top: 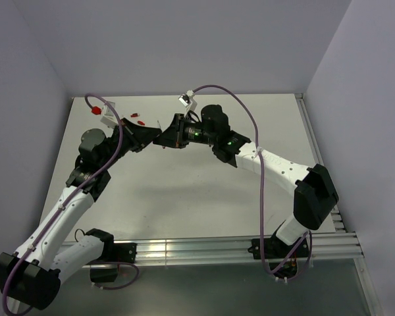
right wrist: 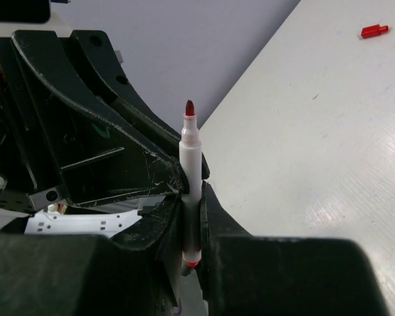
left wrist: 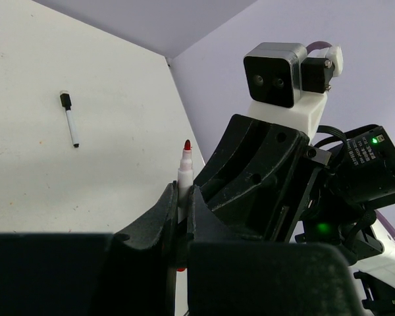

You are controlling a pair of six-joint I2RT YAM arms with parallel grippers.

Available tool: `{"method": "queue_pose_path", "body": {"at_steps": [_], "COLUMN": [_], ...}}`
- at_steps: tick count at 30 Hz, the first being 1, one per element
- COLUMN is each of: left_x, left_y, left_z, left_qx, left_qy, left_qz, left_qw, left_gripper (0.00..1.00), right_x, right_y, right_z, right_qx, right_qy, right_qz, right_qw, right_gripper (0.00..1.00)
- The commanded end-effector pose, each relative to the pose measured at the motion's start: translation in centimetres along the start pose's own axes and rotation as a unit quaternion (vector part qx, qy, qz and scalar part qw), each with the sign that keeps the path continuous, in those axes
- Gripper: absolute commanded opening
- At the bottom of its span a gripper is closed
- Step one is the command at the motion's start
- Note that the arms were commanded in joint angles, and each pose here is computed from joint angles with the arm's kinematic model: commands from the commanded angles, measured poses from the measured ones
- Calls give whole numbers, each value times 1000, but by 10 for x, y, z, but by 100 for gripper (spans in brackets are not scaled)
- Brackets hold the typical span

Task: Insert the pens into the pen caps
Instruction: Pick up the pen from the center of the board, then insert the pen cap onto the pen.

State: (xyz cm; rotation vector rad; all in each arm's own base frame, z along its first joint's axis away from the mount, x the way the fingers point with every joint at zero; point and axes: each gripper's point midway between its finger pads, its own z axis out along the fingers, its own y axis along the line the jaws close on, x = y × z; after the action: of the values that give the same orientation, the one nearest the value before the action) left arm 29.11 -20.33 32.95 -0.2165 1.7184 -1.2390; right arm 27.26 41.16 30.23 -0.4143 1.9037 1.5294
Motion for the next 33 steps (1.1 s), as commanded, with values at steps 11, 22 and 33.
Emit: {"method": "queue_pose_path", "body": {"at_steps": [11, 22, 33], "left_x": [-4, -11, -22], "left_y": [-17, -21, -5], "left_z": [-1, -1, -6], "left_qx": [24, 20, -35], "left_qy": [-3, -11, -39], "left_qz": [14, 18, 26], "left_qw": [1000, 1000, 998], "left_gripper": [5, 30, 42], "right_x": [-20, -21, -33], "right_y": [16, 16, 2], "right_z": [2, -2, -19], "right_qx": [-4, 4, 30], "right_qy": [-22, -24, -51], "right_qz": [-20, -27, -26], "right_qw": [1000, 999, 998], "right_gripper": [0, 0, 0]}}
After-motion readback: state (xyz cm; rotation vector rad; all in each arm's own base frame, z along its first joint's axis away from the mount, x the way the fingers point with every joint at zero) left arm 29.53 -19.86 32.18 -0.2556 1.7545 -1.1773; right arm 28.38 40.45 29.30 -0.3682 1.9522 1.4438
